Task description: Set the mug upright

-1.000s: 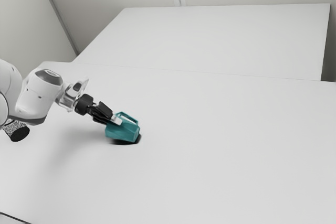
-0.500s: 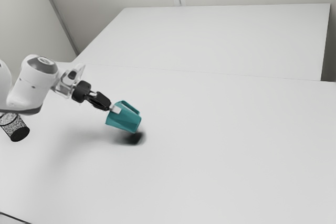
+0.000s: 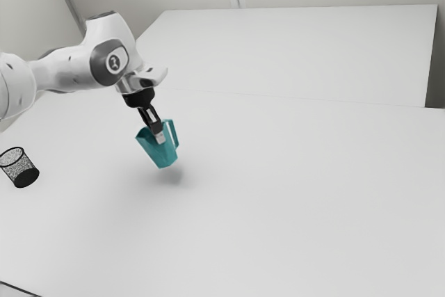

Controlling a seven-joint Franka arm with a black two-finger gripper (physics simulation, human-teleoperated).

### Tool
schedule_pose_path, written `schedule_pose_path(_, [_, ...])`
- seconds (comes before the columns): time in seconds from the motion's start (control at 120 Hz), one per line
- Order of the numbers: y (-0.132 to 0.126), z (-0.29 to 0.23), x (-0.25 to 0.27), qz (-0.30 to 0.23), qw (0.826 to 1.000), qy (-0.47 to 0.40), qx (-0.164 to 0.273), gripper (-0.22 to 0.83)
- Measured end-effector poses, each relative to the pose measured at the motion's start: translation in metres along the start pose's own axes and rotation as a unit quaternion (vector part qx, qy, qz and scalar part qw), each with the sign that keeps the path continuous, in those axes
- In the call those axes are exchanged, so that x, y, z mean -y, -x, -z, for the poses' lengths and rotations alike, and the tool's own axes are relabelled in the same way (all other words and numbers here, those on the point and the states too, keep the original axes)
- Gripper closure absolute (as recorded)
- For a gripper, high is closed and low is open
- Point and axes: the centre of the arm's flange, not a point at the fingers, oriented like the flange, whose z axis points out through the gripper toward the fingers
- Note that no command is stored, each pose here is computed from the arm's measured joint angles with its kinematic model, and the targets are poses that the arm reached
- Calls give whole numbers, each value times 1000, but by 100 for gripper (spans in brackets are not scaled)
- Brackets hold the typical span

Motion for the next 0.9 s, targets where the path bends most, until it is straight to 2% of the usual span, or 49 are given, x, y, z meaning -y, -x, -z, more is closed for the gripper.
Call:
schedule_pose_path(0.25, [-6, -43, -5, 34, 998, -54, 15, 79])
schedule_pose_path(0.567, [-17, -74, -1, 80, 995, -62, 12, 79])
schedule_pose_path(0.592, [-17, -75, 0, 83, 994, -63, 12, 76])
schedule_pose_path(0.767, [-18, -70, -1, 102, 993, -65, 4, 38])
schedule_pose_path(0.9, [-18, -46, -6, 111, 991, -76, -9, 20])
